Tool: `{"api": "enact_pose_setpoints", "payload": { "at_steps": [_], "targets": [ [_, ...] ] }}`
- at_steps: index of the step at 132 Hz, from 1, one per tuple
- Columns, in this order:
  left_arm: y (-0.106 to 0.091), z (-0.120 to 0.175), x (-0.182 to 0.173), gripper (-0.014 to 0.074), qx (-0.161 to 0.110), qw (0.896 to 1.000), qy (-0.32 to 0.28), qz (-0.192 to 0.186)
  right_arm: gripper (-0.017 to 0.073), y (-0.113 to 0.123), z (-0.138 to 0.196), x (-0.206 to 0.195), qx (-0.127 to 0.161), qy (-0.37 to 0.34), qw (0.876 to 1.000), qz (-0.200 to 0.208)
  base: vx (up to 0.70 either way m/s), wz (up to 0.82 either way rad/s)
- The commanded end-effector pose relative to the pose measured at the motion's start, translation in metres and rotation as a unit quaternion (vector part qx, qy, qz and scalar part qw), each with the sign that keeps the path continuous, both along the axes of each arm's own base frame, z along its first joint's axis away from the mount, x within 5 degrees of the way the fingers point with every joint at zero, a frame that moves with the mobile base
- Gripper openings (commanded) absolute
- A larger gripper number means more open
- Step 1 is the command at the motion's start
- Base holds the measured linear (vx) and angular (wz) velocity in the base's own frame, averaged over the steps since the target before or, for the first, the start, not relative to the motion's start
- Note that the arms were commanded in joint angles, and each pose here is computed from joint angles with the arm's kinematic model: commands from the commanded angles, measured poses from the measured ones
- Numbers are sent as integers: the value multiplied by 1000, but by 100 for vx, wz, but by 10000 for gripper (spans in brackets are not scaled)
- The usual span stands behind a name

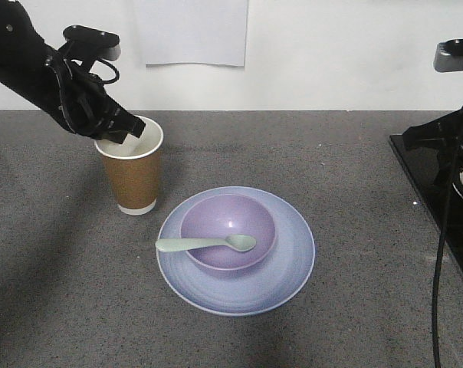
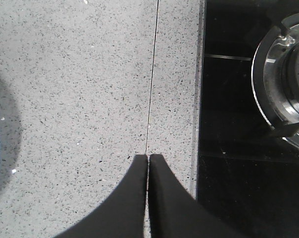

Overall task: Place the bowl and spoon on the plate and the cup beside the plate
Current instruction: 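Carry the cup with the left gripper beside the plate and set it down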

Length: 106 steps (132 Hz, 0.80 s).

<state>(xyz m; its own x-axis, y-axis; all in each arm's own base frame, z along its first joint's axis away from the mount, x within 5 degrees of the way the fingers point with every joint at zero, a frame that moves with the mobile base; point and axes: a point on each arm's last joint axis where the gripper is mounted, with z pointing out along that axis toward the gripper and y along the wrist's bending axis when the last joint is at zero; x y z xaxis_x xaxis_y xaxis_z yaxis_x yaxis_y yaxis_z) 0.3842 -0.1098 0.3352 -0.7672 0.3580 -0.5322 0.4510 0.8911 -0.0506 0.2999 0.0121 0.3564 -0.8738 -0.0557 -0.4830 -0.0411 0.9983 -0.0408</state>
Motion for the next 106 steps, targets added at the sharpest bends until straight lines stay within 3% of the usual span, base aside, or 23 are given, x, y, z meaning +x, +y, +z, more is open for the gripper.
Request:
{"api": "enact_pose_setpoints", "payload": {
  "at_steps": [1, 47, 68, 106],
  "targets": [
    [-7, 26, -6, -8, -39, 998, -52, -3, -7, -2, 20, -6, -3, -47, 999, 0, 0, 0],
    [-14, 10, 1, -8, -34, 999, -28, -8, -7, -2, 20, -6, -3, -43, 999, 0, 0, 0],
    [-18, 3, 3, -8, -51, 999, -10, -10, -7, -2, 20, -6, -3, -43, 999, 0, 0, 0],
    [-25, -3, 3, -6, -42, 999, -2, -26, -7, -2, 20, -6, -3, -43, 999, 0, 0, 0]
  ]
}}
